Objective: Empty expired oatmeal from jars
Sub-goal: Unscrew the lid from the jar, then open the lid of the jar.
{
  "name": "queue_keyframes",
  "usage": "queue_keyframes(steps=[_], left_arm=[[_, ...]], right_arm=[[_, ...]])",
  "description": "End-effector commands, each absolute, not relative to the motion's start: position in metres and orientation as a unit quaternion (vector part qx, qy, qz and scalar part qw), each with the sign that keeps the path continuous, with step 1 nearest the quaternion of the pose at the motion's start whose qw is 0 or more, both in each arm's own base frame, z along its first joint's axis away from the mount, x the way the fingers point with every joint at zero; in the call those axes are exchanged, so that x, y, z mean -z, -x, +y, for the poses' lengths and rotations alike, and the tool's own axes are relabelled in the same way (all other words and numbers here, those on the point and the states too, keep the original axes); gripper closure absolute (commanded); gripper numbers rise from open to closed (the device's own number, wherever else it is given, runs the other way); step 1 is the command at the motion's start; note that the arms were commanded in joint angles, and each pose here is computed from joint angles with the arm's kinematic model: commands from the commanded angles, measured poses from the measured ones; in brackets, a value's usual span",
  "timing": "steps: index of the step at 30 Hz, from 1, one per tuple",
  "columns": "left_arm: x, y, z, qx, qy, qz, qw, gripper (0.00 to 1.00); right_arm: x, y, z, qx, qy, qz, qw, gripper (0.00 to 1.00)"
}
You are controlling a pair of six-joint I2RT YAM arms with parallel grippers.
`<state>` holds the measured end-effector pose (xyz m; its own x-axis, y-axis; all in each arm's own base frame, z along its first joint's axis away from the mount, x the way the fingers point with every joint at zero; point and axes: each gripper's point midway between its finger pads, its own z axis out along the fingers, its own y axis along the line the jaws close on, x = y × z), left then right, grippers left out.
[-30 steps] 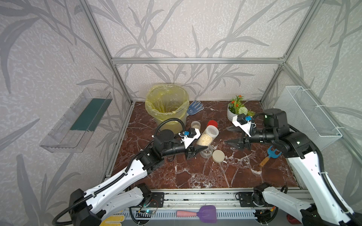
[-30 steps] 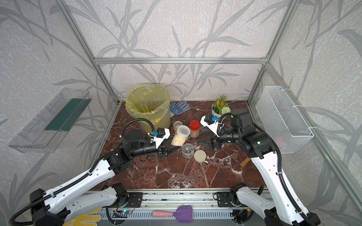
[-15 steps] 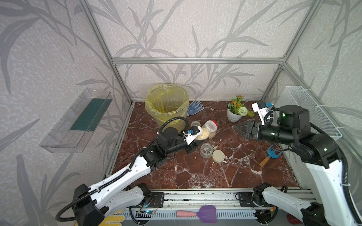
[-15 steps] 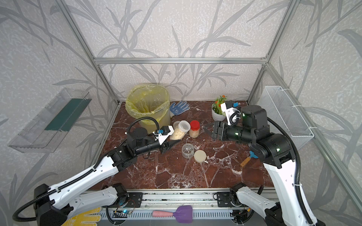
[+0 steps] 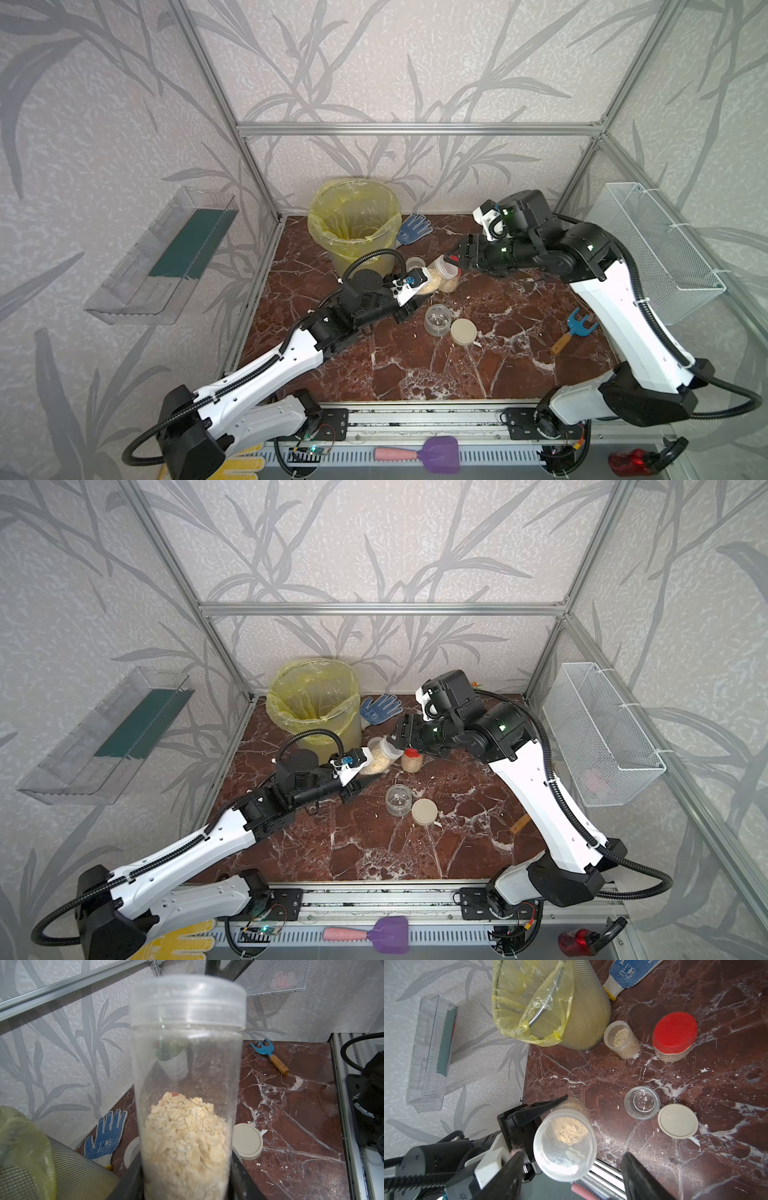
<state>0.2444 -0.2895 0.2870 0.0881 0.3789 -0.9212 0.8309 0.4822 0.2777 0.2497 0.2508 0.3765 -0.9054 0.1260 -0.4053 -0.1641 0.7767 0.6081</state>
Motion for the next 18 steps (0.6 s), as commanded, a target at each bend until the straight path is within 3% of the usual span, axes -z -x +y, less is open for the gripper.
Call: queue_keyframes(steps=[1, 3, 18], left_arm=[[-0.302, -0.246, -0.288, 0.182, -0.473, 0.629, 0.589, 1.00], [-0.303, -0.246, -0.288, 0.182, -0.473, 0.628, 0.591, 1.00], [-0.303, -0.243, -0.288, 0.188, -0.475, 0.626, 0.589, 1.00]], right_arm=[[-0.379, -0.247, 0.253, -0.329, 0.007, 0.920, 0.214, 0.23], [-0.377, -0.248, 0.258, -0.327, 0.013, 0.921, 0.213, 0.20], [-0.366, -0.251, 0.275, -0.324, 0.040, 0.924, 0.199, 0.26]])
